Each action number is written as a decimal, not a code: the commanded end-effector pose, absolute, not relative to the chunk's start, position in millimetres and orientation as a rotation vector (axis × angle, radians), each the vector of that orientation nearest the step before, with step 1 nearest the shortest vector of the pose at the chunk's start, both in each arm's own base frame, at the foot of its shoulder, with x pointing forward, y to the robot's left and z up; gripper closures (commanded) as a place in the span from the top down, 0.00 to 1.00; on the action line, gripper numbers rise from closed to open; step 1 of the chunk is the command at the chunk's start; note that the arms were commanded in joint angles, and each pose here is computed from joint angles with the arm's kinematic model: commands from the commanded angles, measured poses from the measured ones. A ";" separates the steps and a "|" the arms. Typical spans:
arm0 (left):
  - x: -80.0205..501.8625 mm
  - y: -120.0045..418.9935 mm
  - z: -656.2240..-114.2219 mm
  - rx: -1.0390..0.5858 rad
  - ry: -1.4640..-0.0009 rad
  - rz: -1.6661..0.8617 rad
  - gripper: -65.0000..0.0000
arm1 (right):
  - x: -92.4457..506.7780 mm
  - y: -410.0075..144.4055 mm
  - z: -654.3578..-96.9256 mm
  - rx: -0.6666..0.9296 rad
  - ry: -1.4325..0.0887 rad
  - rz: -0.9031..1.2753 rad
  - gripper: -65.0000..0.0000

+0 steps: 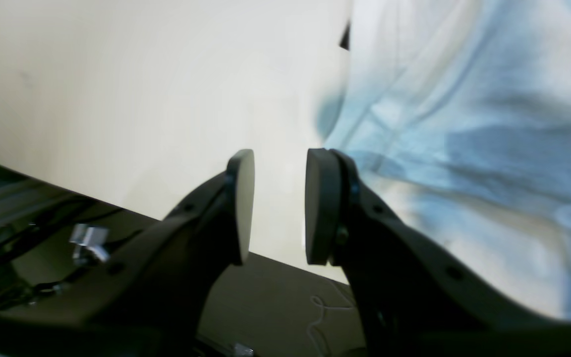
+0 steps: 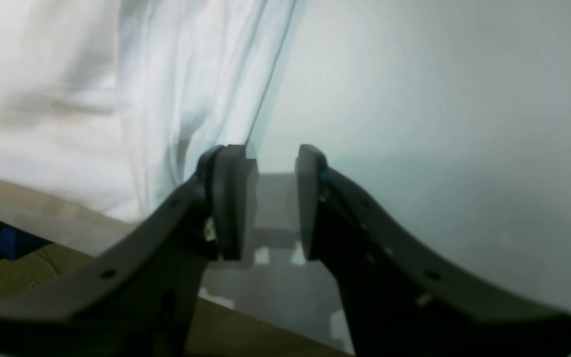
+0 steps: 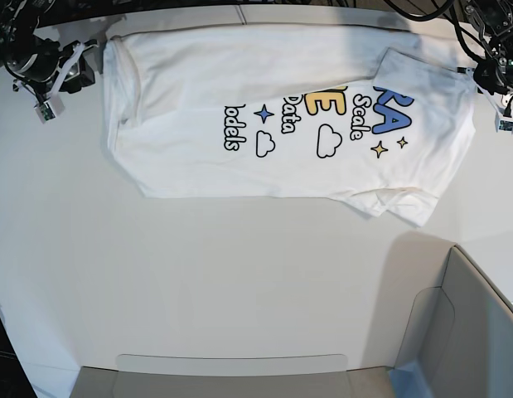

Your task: Layout the t-shirt on the table in an organized manner, then fold the t-shirt properly

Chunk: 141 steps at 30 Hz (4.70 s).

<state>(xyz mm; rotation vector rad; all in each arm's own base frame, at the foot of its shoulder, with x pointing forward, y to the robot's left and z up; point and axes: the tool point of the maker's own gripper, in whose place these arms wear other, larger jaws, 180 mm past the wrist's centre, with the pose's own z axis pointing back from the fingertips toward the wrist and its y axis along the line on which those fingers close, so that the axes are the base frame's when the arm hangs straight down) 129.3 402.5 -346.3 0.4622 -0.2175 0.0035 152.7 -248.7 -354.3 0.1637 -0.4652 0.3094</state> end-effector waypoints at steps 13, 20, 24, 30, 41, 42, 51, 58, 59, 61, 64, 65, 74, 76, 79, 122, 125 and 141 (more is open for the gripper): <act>193.6 400.5 -285.5 0.542 -0.462 0.014 0.26 | 221.2 -253.8 -309.5 0.108 -0.678 0.353 0.28; 259.5 371.3 -259.4 0.485 -0.639 -0.012 0.26 | 278.0 -256.2 -262.4 0.052 -0.850 0.382 0.28; 292.0 320.0 -269.3 0.426 -0.644 -0.204 0.26 | 308.1 -247.0 -251.4 -0.005 -0.860 0.441 0.28; 303.1 278.5 -283.9 0.355 -0.642 -0.299 0.26 | 338.9 -228.1 -306.5 -0.014 -0.629 0.529 0.28; 300.7 275.1 -288.7 0.341 -0.635 -0.294 0.26 | 332.2 -216.7 -369.2 0.076 -0.409 0.546 0.28; 300.7 274.6 -288.9 0.340 -0.635 -0.294 0.26 | 329.2 -215.7 -375.2 0.086 -0.389 0.545 0.27; 300.8 273.7 -289.4 0.337 -0.635 -0.293 0.26 | 317.7 -190.4 -385.8 0.080 -0.339 0.668 0.00; 300.8 269.6 -291.9 0.323 -0.636 -0.289 0.26 | 317.5 -179.9 -350.9 -0.008 -0.455 0.753 0.00; 300.7 268.7 -292.8 0.319 -0.635 -0.288 0.26 | 317.0 -176.1 -342.8 -0.045 -0.473 0.789 0.00; 300.8 264.5 -294.8 0.306 -0.637 -0.284 0.26 | 313.5 -169.7 -330.7 -0.140 -0.488 0.871 0.00; 301.2 262.7 -295.2 0.303 -0.637 -0.288 0.26 | 302.9 -155.9 -325.4 -0.270 -0.474 0.988 0.00; 301.2 262.3 -295.5 0.301 -0.637 -0.287 0.26 | 299.5 -152.0 -326.0 -0.311 -0.462 1.023 0.00; 300.4 263.6 -299.0 0.296 -0.626 -0.282 0.26 | 304.0 -168.5 -319.8 -0.427 -0.449 0.869 0.00; 300.4 263.6 -299.0 0.296 -0.626 -0.282 0.26 | 309.8 -173.4 -314.2 -0.434 -0.463 0.844 0.00; 300.3 263.6 -299.4 0.296 -0.625 -0.282 0.26 | 315.0 -173.2 -309.0 -0.439 -0.480 0.838 0.17; 292.0 249.8 -313.5 0.252 -0.601 -0.281 0.26 | 331.7 -169.1 -385.3 0.246 -0.397 0.574 0.40; 292.0 248.9 -313.9 0.249 -0.602 -0.280 0.26 | 328.2 -167.7 -389.0 0.249 -0.384 0.576 0.40; 292.5 242.5 -315.9 0.230 -0.606 -0.274 0.26 | 323.9 -148.0 -388.4 0.226 -0.367 0.690 0.00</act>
